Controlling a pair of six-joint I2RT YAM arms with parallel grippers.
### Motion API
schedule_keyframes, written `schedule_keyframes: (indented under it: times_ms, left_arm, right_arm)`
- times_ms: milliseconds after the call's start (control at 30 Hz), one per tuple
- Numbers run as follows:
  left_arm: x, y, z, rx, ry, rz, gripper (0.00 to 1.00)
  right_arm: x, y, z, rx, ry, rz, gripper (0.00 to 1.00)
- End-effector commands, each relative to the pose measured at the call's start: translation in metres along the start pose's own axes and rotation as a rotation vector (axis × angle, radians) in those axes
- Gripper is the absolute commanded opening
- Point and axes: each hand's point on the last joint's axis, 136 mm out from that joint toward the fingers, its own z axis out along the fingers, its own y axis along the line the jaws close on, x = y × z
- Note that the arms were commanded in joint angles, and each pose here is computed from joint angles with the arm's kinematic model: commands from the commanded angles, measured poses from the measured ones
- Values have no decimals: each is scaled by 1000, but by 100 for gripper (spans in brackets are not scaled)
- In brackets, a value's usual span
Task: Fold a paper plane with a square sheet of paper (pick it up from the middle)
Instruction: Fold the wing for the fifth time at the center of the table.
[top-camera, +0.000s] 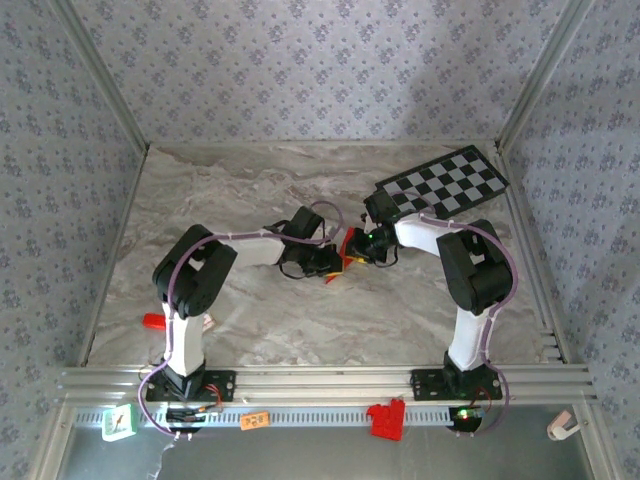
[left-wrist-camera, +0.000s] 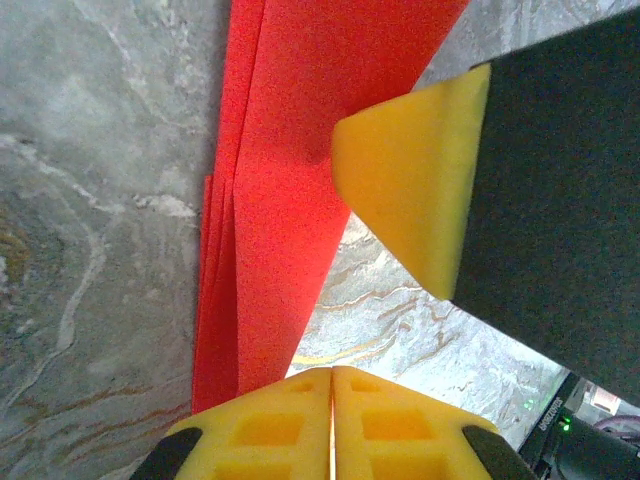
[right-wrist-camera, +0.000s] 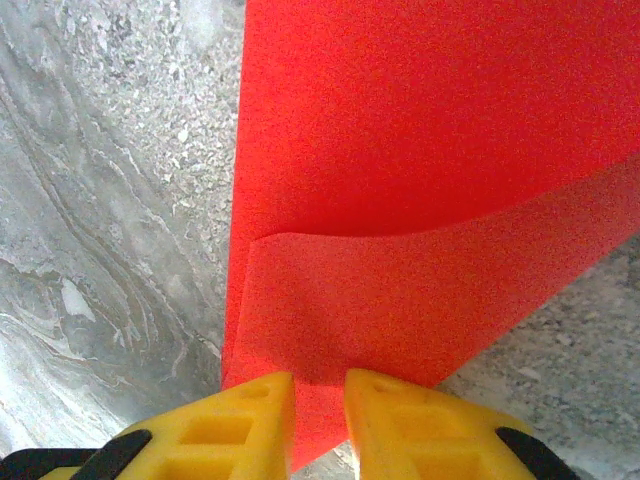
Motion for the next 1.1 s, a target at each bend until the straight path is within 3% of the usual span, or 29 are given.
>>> schedule_keyframes:
  times_ms: [0,767,1067]
  left_arm:
    - [-9,-13,-14,12,-51,38,10]
    - [3,24,6,-78,13,-33,6]
    - [7,33,9,-96,17,-45,4]
  right_arm:
    - [12,-25,9,102,50,36,24]
    - [10,-18,8,77,47,29,24]
    - [-3,9,-7,-34,-9,-11,25]
